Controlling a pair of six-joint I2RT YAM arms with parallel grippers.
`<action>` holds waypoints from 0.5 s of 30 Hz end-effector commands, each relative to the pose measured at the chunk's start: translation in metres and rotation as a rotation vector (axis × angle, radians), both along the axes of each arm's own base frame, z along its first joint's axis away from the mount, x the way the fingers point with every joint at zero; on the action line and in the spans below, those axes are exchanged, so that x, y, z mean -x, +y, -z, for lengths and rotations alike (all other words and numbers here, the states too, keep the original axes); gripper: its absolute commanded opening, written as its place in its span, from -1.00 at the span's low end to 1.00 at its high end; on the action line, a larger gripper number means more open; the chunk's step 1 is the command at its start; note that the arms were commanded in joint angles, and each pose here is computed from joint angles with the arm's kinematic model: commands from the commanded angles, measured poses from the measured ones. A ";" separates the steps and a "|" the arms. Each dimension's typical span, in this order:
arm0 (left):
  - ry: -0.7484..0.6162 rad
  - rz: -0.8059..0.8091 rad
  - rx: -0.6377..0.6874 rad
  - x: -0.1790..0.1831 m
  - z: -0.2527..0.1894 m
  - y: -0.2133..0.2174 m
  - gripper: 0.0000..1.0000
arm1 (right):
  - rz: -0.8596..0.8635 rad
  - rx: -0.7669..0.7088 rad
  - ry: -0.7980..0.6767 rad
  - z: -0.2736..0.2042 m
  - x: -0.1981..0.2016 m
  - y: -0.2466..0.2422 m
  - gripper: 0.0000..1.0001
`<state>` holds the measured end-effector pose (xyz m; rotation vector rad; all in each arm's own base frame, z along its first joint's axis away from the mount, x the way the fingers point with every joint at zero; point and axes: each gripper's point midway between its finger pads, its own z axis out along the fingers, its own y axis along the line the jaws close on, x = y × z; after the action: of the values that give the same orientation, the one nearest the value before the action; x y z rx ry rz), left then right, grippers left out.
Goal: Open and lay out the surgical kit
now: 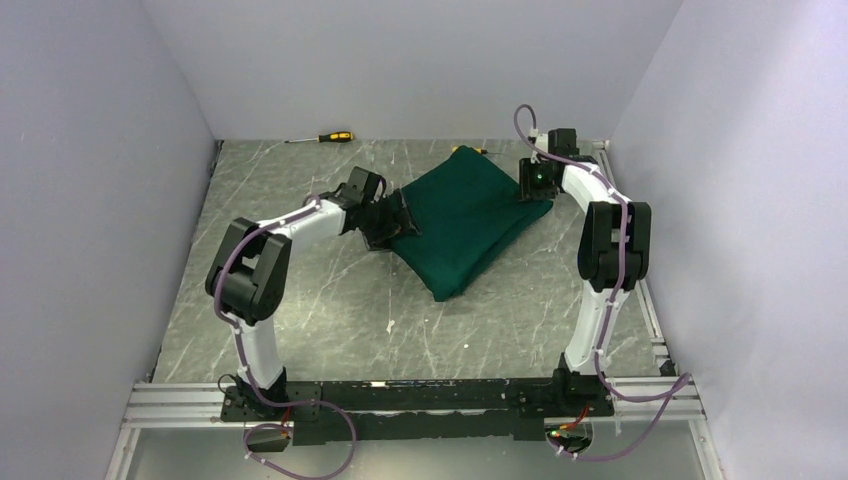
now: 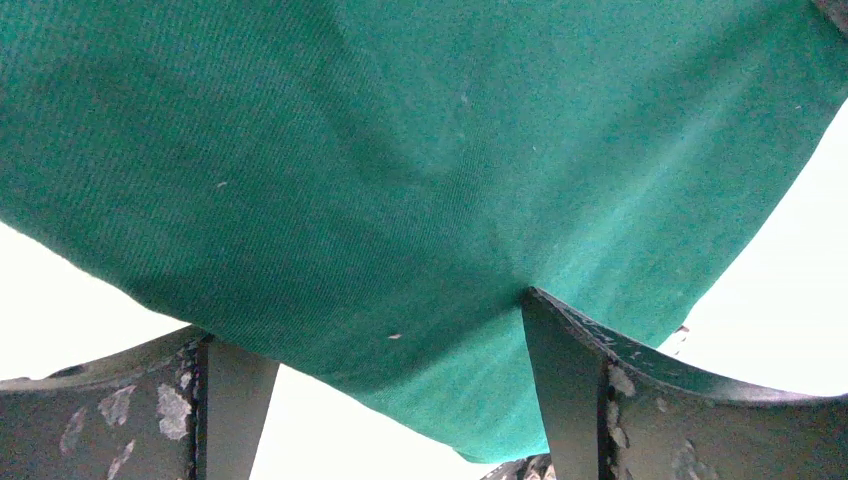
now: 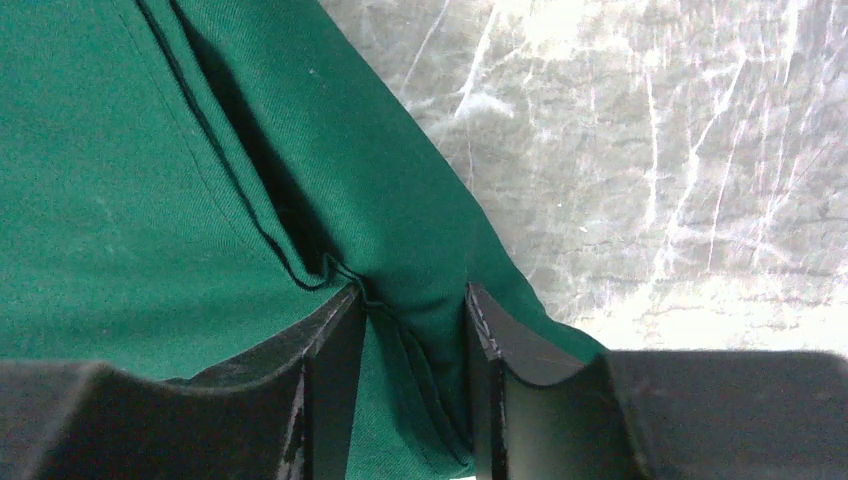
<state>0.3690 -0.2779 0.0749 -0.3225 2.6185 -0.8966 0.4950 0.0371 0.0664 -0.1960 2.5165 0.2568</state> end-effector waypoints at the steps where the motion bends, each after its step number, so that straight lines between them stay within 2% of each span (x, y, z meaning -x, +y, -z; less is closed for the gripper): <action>1: -0.158 0.028 0.035 -0.042 -0.038 -0.013 0.81 | 0.081 -0.136 -0.011 -0.015 0.005 0.019 -0.27; 6: -0.197 0.043 0.055 -0.070 -0.054 -0.011 0.82 | 0.228 -0.254 0.007 -0.011 0.015 0.030 -0.50; 15: -0.286 0.170 0.080 -0.113 -0.059 -0.006 0.82 | 0.414 -0.368 0.017 -0.007 0.036 0.089 -0.52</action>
<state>0.4571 -0.2441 0.0814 -0.2693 2.5611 -0.8048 0.4696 0.0509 0.0641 0.3338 2.4407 0.3242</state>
